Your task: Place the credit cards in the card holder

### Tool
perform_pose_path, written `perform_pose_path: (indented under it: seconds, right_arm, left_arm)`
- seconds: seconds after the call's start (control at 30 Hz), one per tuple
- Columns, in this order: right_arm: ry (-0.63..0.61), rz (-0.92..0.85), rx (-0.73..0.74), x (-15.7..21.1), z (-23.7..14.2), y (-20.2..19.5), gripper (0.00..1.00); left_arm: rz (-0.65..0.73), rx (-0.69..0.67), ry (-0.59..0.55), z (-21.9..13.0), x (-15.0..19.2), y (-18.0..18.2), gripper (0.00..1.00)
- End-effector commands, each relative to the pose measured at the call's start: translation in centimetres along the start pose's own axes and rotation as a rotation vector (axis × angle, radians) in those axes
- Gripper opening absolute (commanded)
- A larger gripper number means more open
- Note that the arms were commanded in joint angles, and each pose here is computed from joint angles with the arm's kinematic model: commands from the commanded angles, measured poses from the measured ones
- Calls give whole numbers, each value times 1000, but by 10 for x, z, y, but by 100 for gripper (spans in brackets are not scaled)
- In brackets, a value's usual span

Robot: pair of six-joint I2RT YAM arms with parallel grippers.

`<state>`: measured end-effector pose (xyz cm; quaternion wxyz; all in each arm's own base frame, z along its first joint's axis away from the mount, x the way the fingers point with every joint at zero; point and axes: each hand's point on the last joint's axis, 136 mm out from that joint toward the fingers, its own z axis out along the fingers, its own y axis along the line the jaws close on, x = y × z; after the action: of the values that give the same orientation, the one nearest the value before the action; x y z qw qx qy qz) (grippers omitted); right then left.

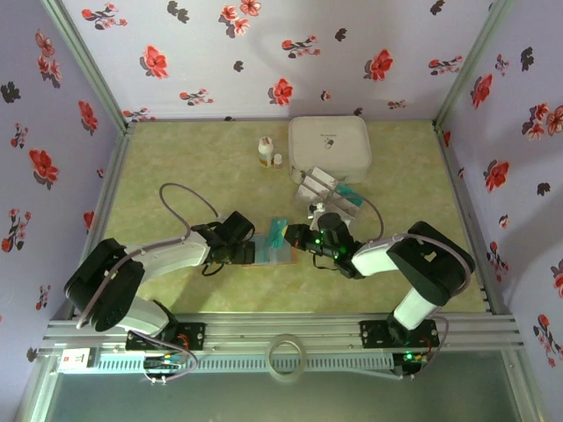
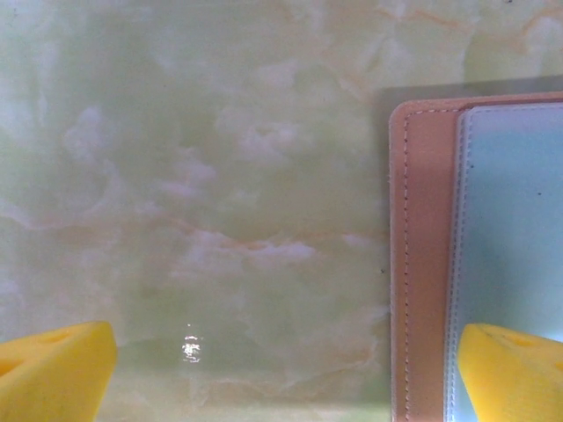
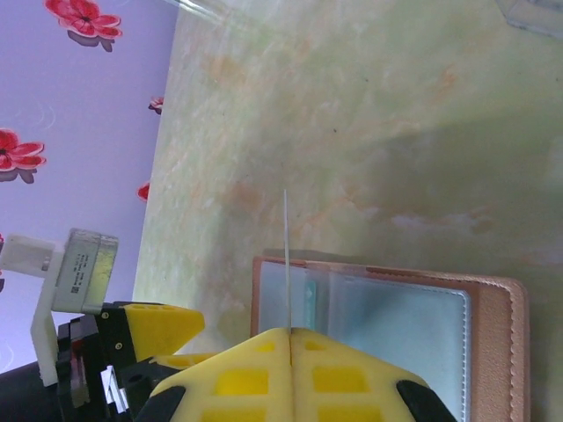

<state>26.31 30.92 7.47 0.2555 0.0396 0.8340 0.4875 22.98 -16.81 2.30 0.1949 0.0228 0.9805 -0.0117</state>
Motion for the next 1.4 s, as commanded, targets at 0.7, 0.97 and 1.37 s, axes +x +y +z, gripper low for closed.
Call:
perform_pose_path:
  seconds: [0.7,0.97,1.37]
  right_arm:
    - [41,33,-42,22,12,-15,0]
    - [51,44,-44,29,10,-21,0]
    - [107,46,-44,45,12,-25,0]
  left_arm:
    - [3,-54,20,5,12,13,100]
    - [2,-54,17,4,12,13,100]
    - [1,-52,16,4,11,13,100]
